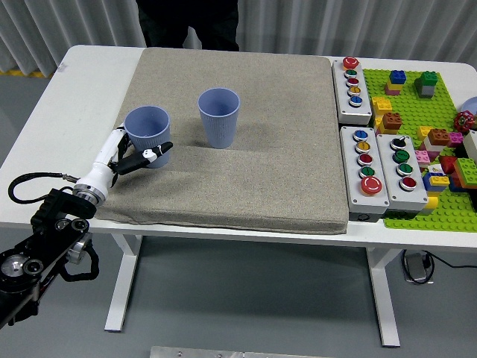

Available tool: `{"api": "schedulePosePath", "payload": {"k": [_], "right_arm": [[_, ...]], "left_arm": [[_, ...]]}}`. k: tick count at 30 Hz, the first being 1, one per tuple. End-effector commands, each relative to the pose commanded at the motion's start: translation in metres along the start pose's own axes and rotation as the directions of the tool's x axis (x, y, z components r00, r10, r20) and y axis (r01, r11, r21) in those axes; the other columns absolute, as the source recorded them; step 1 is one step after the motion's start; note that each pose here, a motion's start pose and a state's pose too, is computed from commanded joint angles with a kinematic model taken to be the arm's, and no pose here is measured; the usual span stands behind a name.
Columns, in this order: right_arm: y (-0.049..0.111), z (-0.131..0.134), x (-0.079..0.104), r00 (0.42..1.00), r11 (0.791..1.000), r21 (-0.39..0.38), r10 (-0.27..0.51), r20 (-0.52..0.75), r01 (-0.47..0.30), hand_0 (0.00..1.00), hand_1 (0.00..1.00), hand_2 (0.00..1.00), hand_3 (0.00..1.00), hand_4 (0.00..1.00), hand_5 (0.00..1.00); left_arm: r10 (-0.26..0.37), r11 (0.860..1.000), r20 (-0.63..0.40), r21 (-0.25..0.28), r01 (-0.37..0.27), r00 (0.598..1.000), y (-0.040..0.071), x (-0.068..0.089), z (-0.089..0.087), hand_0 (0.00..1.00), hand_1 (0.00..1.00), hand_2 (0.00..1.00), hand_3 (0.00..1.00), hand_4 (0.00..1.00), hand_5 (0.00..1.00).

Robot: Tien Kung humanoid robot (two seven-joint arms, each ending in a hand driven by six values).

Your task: Pick cup pour cup place

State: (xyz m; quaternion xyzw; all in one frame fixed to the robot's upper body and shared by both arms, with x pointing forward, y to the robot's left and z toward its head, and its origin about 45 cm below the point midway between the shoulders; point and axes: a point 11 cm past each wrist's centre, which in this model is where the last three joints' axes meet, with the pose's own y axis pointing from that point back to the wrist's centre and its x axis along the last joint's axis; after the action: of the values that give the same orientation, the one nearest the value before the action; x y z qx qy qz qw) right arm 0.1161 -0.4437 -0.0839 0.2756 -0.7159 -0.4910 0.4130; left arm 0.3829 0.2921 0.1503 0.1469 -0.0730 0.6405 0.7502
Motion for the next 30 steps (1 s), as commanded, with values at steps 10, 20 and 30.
{"api": "schedulePosePath", "payload": {"k": [10,20,30], "right_arm": [[0.0006,-0.0020,-0.0008,1.000,1.000,0.003,-0.001,0.001,0.001,0.693,0.660,0.612,0.621,0.012,0.464],[0.0003,-0.0011,-0.0002,1.000,1.000,0.002,0.001,-0.001,-0.001,0.693,0.661,0.612,0.620,0.012,0.462],[0.0002,-0.0004,-0.0002,1.000,1.000,0.000,0.001,-0.005,-0.001,0.693,0.661,0.612,0.620,0.012,0.462]], "left_arm": [[0.036,0.999,-0.008,-0.003,-0.036,0.999,-0.0013,0.0005,0.0006,0.784,0.786,0.967,0.991,0.964,0.398],[0.024,1.000,-0.002,0.005,-0.024,1.000,0.0008,-0.0053,-0.0024,0.655,0.684,0.821,0.807,0.889,0.290],[0.068,0.998,-0.013,0.006,-0.068,0.998,0.0017,-0.0032,-0.0055,0.573,0.607,0.718,0.729,0.850,0.251]]}}
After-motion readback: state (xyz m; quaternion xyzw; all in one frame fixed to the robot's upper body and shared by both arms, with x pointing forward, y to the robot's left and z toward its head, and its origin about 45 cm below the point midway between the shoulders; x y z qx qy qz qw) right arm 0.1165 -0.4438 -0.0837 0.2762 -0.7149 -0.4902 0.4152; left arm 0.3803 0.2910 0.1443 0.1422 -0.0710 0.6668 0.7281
